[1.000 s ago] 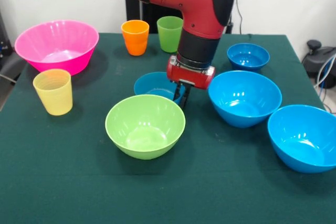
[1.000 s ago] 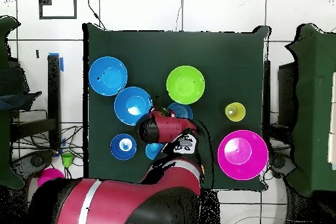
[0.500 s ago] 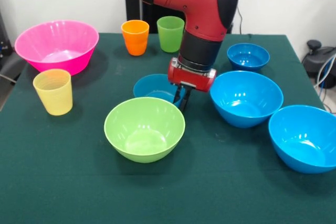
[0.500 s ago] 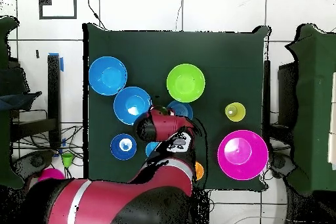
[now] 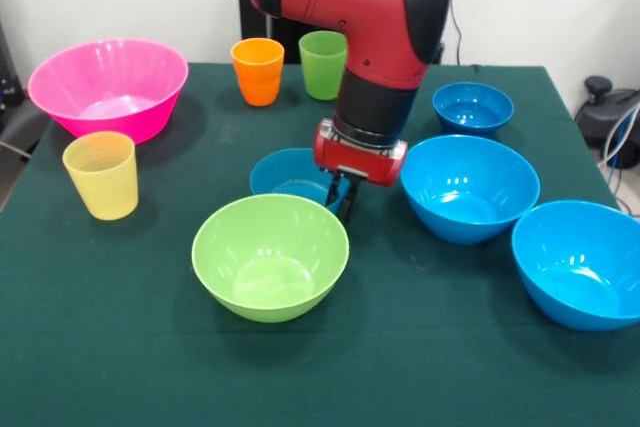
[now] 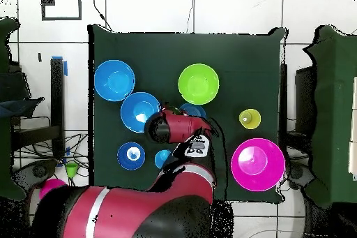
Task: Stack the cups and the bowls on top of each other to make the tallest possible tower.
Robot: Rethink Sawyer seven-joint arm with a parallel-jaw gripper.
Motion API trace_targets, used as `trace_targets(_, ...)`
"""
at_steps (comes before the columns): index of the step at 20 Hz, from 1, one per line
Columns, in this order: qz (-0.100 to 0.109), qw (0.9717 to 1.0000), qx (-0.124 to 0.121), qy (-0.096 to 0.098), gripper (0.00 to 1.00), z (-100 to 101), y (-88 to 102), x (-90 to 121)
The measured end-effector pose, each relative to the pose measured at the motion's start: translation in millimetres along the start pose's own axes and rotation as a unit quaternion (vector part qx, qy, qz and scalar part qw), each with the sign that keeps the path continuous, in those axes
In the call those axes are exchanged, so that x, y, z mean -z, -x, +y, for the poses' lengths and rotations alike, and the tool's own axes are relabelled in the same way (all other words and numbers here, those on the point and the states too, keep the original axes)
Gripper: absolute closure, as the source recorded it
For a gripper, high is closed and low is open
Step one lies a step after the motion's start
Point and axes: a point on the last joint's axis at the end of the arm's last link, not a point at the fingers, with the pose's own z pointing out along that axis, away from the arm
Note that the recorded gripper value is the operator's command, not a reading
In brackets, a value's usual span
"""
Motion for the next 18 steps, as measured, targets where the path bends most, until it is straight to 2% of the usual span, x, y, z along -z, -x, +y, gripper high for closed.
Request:
trace_targets(3,0.027,0.9995,-0.015,0.005,1.00,-2,11.5,-2)
trace_targets(4,0.042,0.9988,-0.022,0.008,1.00,-4,17.4,-3)
trace_targets(8,0.062,0.9974,-0.034,0.013,1.00,-6,30.1,-5)
trace_targets(11,0.065,0.9970,-0.037,0.018,1.00,-7,37.6,-6)
trace_targets(18,0.050,0.9984,-0.020,0.019,1.00,-9,49.8,-8)
